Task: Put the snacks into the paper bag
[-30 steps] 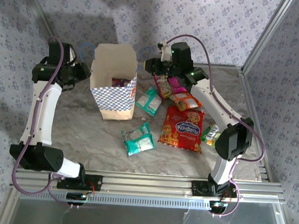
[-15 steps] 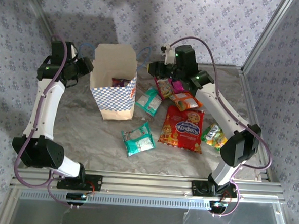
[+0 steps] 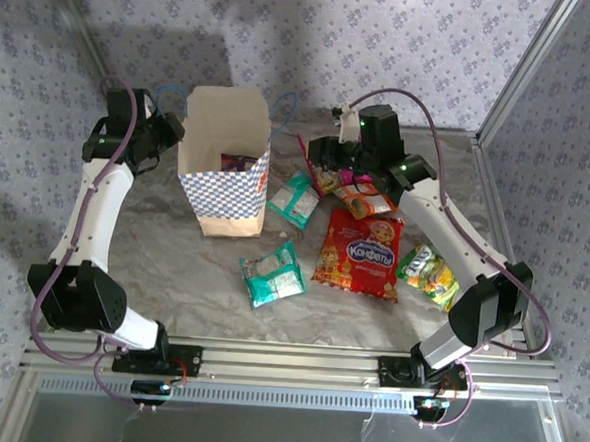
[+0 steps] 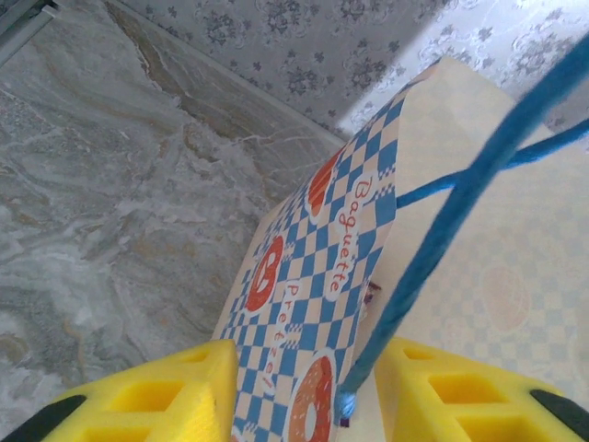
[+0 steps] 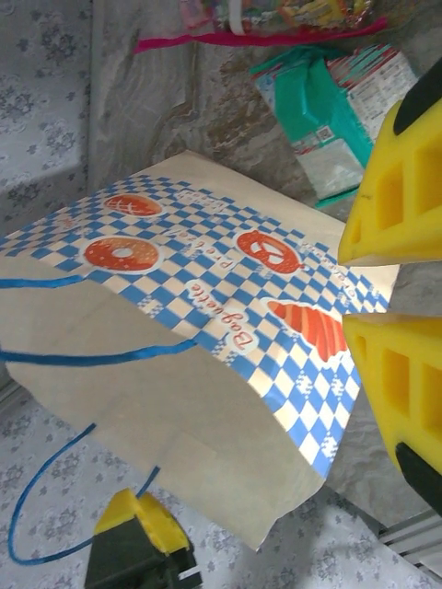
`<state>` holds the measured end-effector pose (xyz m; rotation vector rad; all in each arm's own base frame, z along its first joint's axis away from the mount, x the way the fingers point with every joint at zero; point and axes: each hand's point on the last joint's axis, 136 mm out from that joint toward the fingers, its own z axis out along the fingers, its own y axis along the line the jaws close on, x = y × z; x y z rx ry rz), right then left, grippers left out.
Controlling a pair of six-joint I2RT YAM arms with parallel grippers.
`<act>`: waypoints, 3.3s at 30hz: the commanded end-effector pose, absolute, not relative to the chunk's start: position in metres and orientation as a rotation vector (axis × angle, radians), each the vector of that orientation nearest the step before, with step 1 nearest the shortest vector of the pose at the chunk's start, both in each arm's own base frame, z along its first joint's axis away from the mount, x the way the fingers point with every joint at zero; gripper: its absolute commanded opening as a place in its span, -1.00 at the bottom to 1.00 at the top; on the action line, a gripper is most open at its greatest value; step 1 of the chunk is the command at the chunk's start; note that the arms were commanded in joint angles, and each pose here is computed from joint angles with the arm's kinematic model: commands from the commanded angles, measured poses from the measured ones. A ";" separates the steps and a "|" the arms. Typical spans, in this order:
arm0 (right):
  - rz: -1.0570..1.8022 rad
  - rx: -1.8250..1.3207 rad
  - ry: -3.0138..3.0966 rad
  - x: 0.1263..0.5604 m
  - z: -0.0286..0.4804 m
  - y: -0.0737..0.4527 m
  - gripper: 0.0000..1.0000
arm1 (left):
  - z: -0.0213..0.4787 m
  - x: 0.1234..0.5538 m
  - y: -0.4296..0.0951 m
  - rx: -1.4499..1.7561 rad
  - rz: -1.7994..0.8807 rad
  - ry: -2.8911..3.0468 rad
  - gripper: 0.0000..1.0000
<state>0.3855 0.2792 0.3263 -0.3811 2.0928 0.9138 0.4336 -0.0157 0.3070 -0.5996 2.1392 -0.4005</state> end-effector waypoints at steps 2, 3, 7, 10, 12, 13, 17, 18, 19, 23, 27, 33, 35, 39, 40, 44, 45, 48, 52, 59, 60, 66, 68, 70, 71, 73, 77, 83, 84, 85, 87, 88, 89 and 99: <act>0.874 -0.396 2.102 0.373 0.323 0.267 -0.57 | 0.319 0.444 -0.011 -0.632 -0.429 2.059 -0.21; 0.870 -0.393 2.107 0.372 0.321 0.265 -0.56 | 0.318 0.444 -0.010 -0.637 -0.422 2.058 -0.23; 0.876 -0.382 2.144 0.364 0.307 0.261 -0.56 | 0.314 0.442 -0.007 -0.663 -0.412 2.053 -0.37; 0.885 -0.370 2.183 0.360 0.292 0.260 -0.56 | 0.309 0.441 -0.004 -0.685 -0.405 2.055 -0.49; 0.885 -0.363 2.210 0.356 0.282 0.258 -0.55 | 0.307 0.440 -0.003 -0.698 -0.402 2.058 -0.56; 0.885 -0.360 2.219 0.354 0.279 0.257 -0.54 | 0.305 0.439 -0.004 -0.699 -0.402 2.061 -0.60; 0.884 -0.350 2.253 0.348 0.267 0.254 -0.50 | 0.300 0.438 -0.005 -0.707 -0.413 2.073 -0.64; 0.881 -0.345 2.262 0.347 0.263 0.253 -0.50 | 0.299 0.438 -0.007 -0.706 -0.426 2.078 -0.60; 0.881 -0.342 2.268 0.345 0.261 0.252 -0.49 | 0.299 0.437 -0.009 -0.702 -0.439 2.082 -0.56; 0.877 -0.333 2.276 0.343 0.257 0.250 -0.49 | 0.300 0.436 -0.019 -0.679 -0.506 2.094 -0.44; 0.874 -0.333 2.277 0.343 0.256 0.250 -0.48 | 0.303 0.432 -0.028 -0.646 -0.558 2.103 -0.32; 0.868 -0.325 2.286 0.342 0.251 0.248 -0.47 | 0.302 0.423 -0.038 -0.587 -0.585 2.138 -0.27; 0.870 -0.326 2.290 0.342 0.250 0.249 -0.47 | 0.302 0.421 -0.042 -0.561 -0.589 2.150 -0.25; 0.871 -0.324 2.293 0.341 0.248 0.249 -0.47 | 0.305 0.416 -0.049 -0.518 -0.583 2.158 -0.21; 0.871 -0.323 2.293 0.341 0.248 0.248 -0.47 | 0.306 0.415 -0.049 -0.515 -0.579 2.157 -0.20; 0.870 -0.323 2.296 0.341 0.247 0.248 -0.47 | 0.309 0.410 -0.050 -0.504 -0.559 2.169 -0.15; 0.870 -0.323 2.296 0.341 0.247 0.248 -0.47 | 0.307 0.409 -0.048 -0.517 -0.540 2.184 -0.14; 0.871 -0.323 2.304 0.339 0.245 0.248 -0.45 | 0.298 0.408 -0.046 -0.529 -0.506 2.227 -0.15; 0.875 -0.330 2.316 0.335 0.240 0.248 -0.38 | 0.286 0.413 -0.046 -0.538 -0.490 2.262 -0.14; 0.887 -0.363 2.366 0.324 0.223 0.253 -0.10 | 0.286 0.421 -0.050 -0.547 -0.506 2.248 -0.36; 0.888 -0.370 2.395 0.319 0.213 0.253 -0.01 | 0.286 0.420 -0.049 -0.552 -0.506 2.248 -0.42; 0.892 -0.460 2.495 0.300 0.183 0.268 0.30 | 0.286 0.416 -0.048 -0.557 -0.498 2.248 -0.51; 0.887 -0.490 2.514 0.295 0.176 0.275 0.30 | 0.287 0.415 -0.047 -0.559 -0.496 2.244 -0.53; 0.890 -0.520 2.526 0.290 0.171 0.282 0.32 | 0.287 0.414 -0.047 -0.560 -0.493 2.240 -0.55; 0.890 -0.529 2.530 0.289 0.169 0.285 0.33 | 0.288 0.413 -0.046 -0.563 -0.493 2.239 -0.55; 0.881 -0.556 2.547 0.286 0.164 0.290 0.37 | 0.288 0.412 -0.046 -0.564 -0.495 2.237 -0.56; 0.863 -0.598 2.590 0.281 0.150 0.297 0.47 | 0.292 0.410 -0.047 -0.558 -0.497 2.229 -0.56; 0.857 -0.646 2.617 0.281 0.141 0.309 0.63 | 0.293 0.407 -0.045 -0.553 -0.484 2.232 -0.57; 0.848 -0.654 2.624 0.280 0.138 0.310 0.64 | 0.292 0.407 -0.045 -0.554 -0.482 2.233 -0.58; 0.845 -0.663 2.632 0.279 0.135 0.311 0.64 | 0.293 0.406 -0.045 -0.552 -0.482 2.233 -0.57; 0.837 -0.673 2.643 0.279 0.130 0.314 0.65 | 0.292 0.405 -0.045 -0.552 -0.481 2.234 -0.58; 0.836 -0.679 2.651 0.278 0.127 0.316 0.65 | 0.293 0.405 -0.045 -0.551 -0.481 2.234 -0.58; 0.834 -0.683 2.660 0.278 0.124 0.317 0.66 | 0.292 0.405 -0.044 -0.552 -0.477 2.236 -0.58; 0.787 -0.726 2.761 0.272 0.094 0.324 0.72 | 0.291 0.402 -0.043 -0.543 -0.461 2.240 -0.58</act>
